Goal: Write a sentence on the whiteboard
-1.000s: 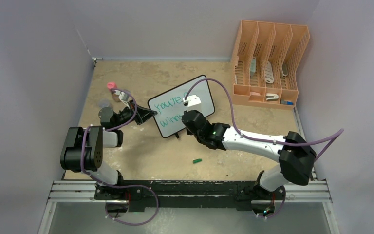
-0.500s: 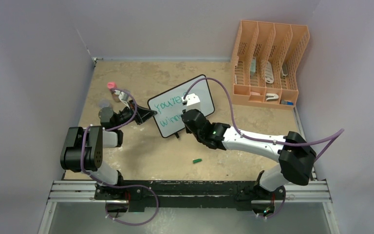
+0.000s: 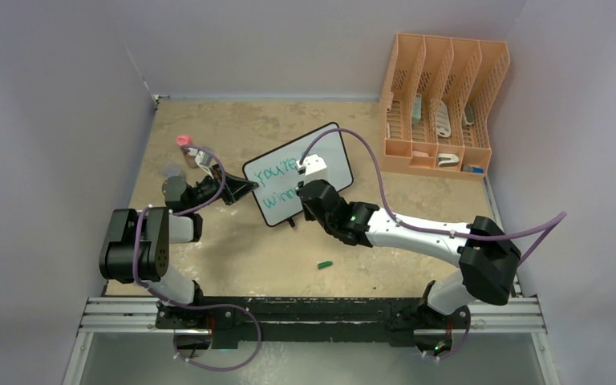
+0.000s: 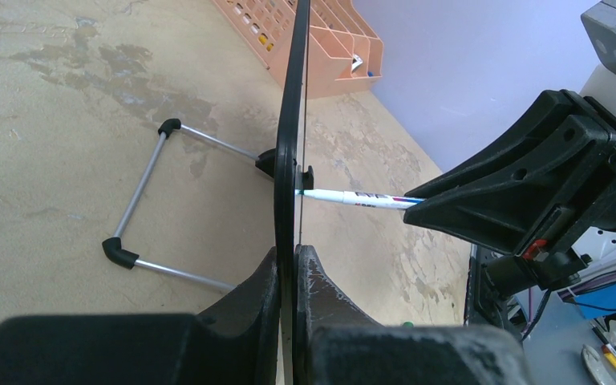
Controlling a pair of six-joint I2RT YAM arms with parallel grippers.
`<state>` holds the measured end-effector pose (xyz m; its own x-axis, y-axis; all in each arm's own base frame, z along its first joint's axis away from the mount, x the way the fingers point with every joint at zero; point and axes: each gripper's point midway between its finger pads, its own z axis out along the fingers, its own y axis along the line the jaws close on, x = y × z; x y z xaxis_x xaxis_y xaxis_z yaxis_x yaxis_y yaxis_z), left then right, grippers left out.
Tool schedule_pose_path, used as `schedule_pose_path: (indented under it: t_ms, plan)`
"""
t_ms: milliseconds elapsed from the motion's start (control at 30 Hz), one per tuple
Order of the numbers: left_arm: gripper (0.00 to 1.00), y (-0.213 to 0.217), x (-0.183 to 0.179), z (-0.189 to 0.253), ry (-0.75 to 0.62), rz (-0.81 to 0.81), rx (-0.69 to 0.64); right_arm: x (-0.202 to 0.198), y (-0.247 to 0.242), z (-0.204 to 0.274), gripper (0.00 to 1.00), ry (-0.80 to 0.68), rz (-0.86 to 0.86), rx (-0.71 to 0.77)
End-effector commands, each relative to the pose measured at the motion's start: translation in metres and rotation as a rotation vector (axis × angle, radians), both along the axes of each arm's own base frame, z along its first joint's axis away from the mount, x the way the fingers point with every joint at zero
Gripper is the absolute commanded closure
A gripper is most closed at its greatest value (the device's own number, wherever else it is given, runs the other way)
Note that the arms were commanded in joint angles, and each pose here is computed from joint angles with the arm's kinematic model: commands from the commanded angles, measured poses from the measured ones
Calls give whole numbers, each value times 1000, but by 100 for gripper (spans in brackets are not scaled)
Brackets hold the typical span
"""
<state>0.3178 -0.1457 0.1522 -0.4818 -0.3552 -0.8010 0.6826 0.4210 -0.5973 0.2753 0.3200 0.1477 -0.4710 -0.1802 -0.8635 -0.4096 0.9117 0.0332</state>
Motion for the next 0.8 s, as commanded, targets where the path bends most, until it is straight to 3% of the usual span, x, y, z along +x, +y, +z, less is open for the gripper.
schedule_pose_path:
  t_ms: [0, 767]
  plan:
    - [100, 1, 2, 14, -86, -4, 15, -1, 10, 18, 100, -24, 28, 57]
    - [100, 1, 2, 14, -85, -5, 17, -12, -10, -10, 100, 30, -11, -20]
